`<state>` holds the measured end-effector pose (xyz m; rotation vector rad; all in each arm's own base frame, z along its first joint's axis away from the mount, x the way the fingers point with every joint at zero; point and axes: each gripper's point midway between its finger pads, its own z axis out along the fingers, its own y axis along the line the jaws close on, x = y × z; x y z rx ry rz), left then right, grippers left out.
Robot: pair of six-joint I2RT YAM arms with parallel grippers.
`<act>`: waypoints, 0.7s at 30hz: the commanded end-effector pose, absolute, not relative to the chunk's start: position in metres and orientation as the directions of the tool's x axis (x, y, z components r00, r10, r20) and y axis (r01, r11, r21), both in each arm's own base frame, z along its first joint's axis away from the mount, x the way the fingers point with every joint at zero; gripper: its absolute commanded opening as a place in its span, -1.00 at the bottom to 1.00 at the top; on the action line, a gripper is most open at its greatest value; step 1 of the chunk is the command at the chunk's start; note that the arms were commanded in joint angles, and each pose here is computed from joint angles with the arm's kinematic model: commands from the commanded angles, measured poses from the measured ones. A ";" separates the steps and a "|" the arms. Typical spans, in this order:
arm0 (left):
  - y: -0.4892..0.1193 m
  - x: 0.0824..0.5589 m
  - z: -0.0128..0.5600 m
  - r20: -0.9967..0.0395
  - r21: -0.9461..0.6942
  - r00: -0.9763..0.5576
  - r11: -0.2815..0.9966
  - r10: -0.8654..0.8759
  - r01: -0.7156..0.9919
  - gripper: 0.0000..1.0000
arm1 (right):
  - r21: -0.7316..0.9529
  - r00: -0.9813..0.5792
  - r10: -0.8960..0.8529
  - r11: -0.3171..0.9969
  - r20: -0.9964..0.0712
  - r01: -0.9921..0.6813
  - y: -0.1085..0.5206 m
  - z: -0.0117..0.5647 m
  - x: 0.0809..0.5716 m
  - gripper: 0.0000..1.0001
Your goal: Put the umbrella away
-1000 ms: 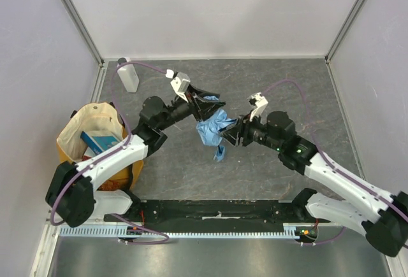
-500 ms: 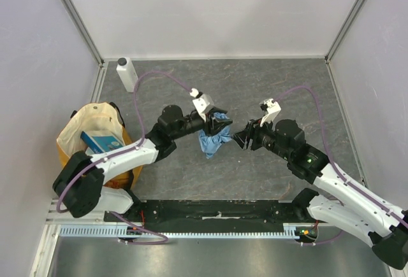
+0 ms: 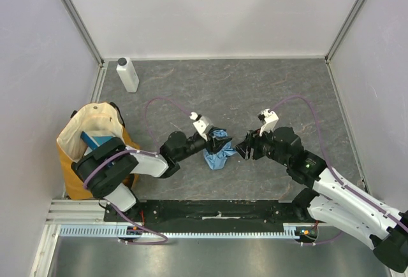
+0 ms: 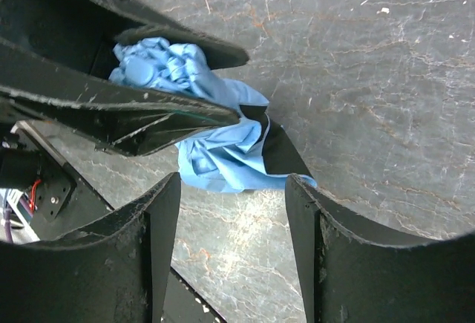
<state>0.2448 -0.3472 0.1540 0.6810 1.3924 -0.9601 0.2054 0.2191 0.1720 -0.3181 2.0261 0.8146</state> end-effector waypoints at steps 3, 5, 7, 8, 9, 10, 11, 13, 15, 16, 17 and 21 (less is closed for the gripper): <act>-0.357 0.227 0.171 -0.962 -0.271 -0.267 0.342 -0.060 0.900 -0.95 | 0.358 -0.503 -0.009 0.690 -0.864 -0.628 0.223 0.182 0.194 0.53; -0.354 0.224 0.179 -0.948 -0.317 -0.306 0.289 -0.084 0.904 -0.88 | 0.345 -0.500 -0.029 0.690 -0.866 -0.636 0.220 0.185 0.193 0.55; -0.355 0.232 0.177 -0.919 -0.391 -0.390 0.298 -0.066 0.871 -0.88 | 0.340 -0.514 -0.038 0.706 -0.857 -0.621 0.216 0.184 0.191 0.55; -0.356 0.236 0.176 -0.889 -0.449 -0.454 0.296 -0.055 0.843 -0.87 | 0.342 -0.521 -0.034 0.717 -0.853 -0.607 0.213 0.182 0.191 0.55; -0.357 0.234 0.180 -0.849 -0.521 -0.525 0.262 -0.060 0.813 -0.83 | 0.352 -0.532 -0.016 0.734 -0.846 -0.581 0.210 0.181 0.192 0.55; -0.356 0.237 0.179 -0.800 -0.592 -0.597 0.250 -0.066 0.766 -0.68 | 0.365 -0.541 0.007 0.745 -0.841 -0.558 0.208 0.181 0.194 0.55; -0.353 0.246 0.172 -0.714 -0.683 -0.696 0.294 -0.074 0.669 0.09 | 0.376 -0.549 0.017 0.747 -0.836 -0.549 0.208 0.180 0.193 0.55; -0.346 0.253 0.169 -0.619 -0.765 -0.782 0.285 -0.075 0.578 0.75 | 0.410 -0.567 0.031 0.724 -0.823 -0.554 0.215 0.182 0.192 0.55; -0.335 0.257 0.175 -0.588 -0.793 -0.801 0.276 -0.113 0.543 0.77 | 0.437 -0.599 0.022 0.704 -0.801 -0.560 0.225 0.172 0.191 0.55; -0.332 0.259 0.177 -0.593 -0.787 -0.798 0.285 -0.109 0.546 0.77 | 0.449 -0.610 0.015 0.691 -0.792 -0.567 0.230 0.167 0.191 0.55; -0.328 0.261 0.177 -0.606 -0.773 -0.790 0.307 -0.099 0.554 0.78 | 0.455 -0.629 -0.001 0.690 -0.777 -0.563 0.234 0.159 0.193 0.54; -0.300 0.278 0.188 -0.676 -0.689 -0.728 0.449 -0.116 0.569 0.80 | 0.432 -0.668 -0.052 0.724 -0.743 -0.537 0.244 0.138 0.200 0.49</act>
